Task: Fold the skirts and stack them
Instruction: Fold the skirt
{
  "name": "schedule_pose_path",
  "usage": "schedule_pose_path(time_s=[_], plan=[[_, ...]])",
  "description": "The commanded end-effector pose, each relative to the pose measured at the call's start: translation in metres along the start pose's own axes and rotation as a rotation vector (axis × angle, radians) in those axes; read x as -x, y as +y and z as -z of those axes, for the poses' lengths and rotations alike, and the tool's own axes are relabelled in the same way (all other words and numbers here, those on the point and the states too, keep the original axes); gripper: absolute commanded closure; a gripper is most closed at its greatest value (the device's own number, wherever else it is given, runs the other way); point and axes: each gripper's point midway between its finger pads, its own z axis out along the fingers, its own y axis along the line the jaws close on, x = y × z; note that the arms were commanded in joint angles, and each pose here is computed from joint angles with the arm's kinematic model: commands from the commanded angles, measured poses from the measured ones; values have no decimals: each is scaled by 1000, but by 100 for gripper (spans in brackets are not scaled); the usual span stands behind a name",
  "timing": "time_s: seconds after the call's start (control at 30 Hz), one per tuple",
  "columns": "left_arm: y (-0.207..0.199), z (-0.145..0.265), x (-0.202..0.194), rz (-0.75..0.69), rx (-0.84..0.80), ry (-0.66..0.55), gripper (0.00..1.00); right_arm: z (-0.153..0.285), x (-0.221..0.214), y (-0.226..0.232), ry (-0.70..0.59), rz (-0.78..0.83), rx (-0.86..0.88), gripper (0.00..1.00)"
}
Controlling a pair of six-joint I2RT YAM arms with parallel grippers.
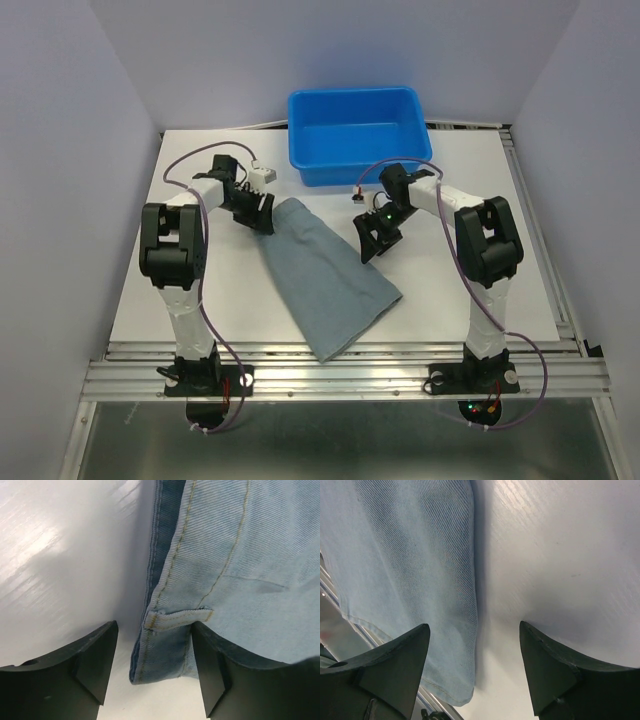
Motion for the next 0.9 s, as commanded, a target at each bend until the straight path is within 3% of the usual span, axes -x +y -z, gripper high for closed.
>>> schedule_pose_path(time_s=[0.0,0.3,0.57,0.7,0.87], plan=[[-13,-19,-26,57,-102,81,38,-6,-6,-2,10,4,3,23],[-15,-10,-7,106,-111,29,100,-10,-2,-8,9,6,-10,23],[-11,50,53,-21,59,-132,100,23,21,-10,-80,0,-34,24],[-27,75,73,-136,156,-188,100,49,40,13,-154,-1,72,26],[-47,74,74,-243,268,-179,100,52,31,47,-156,-43,241,31]])
